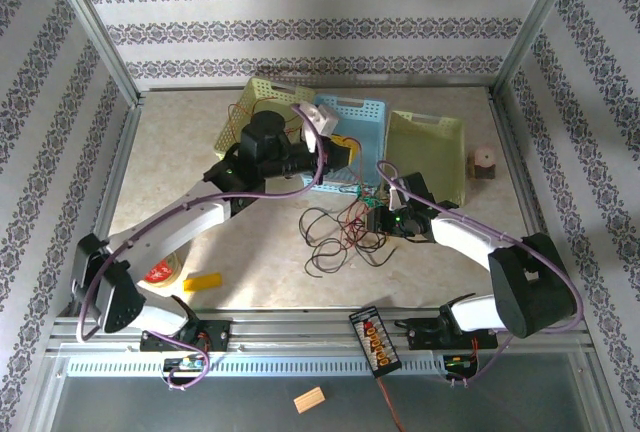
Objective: Untangle the cables
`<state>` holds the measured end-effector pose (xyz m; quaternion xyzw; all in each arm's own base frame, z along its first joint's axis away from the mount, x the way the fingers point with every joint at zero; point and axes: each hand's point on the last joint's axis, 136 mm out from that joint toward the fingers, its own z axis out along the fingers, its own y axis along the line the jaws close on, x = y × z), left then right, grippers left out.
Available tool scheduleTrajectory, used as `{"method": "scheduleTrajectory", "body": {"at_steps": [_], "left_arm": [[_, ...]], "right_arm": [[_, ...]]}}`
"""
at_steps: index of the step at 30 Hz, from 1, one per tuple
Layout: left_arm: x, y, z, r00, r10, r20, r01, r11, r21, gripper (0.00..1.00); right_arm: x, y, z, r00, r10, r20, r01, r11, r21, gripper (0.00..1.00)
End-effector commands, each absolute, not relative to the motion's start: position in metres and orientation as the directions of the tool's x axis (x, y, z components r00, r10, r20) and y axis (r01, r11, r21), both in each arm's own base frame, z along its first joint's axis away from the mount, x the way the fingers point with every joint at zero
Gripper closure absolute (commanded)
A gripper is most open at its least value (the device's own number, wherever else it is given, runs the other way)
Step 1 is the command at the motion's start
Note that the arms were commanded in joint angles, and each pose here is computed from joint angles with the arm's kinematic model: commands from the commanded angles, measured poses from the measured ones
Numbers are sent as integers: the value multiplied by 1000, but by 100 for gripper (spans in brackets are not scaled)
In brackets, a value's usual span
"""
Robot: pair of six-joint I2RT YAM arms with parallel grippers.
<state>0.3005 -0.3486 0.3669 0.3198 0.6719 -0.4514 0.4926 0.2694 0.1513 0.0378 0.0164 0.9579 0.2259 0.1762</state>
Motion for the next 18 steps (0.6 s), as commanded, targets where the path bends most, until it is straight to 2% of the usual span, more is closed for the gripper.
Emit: {"method": "scheduleTrajectory", "body": {"at_steps": [1, 6, 9, 11, 13, 14, 18], "left_arm": [[284, -330, 440, -173, -142, -975, 916, 341, -212, 100], [262, -306, 491, -46, -201, -979, 926, 359, -117, 100], [268, -291, 507, 31, -191, -981, 886, 459, -62, 100], [288, -277, 506, 68, -155, -986, 806, 590, -37, 100], [322, -256, 500, 66, -119, -991, 672, 739, -44, 100], [341, -243, 495, 41, -110, -993, 600, 798, -64, 100], [416, -194, 458, -146, -180, -973, 395, 891, -224, 100]], "right_arm": [[268, 142, 28, -943, 125, -308, -13, 912, 410, 61], [268, 143, 28, -944, 126, -306, -14, 909, 416, 62], [268, 145, 31, -942, 120, -312, -27, 902, 430, 62], [269, 148, 38, -934, 113, -339, -53, 894, 445, 61], [272, 148, 50, -915, 110, -388, -81, 892, 444, 55], [273, 147, 57, -903, 109, -416, -96, 892, 441, 47], [282, 139, 95, -825, 122, -552, -141, 902, 409, 36]]}}
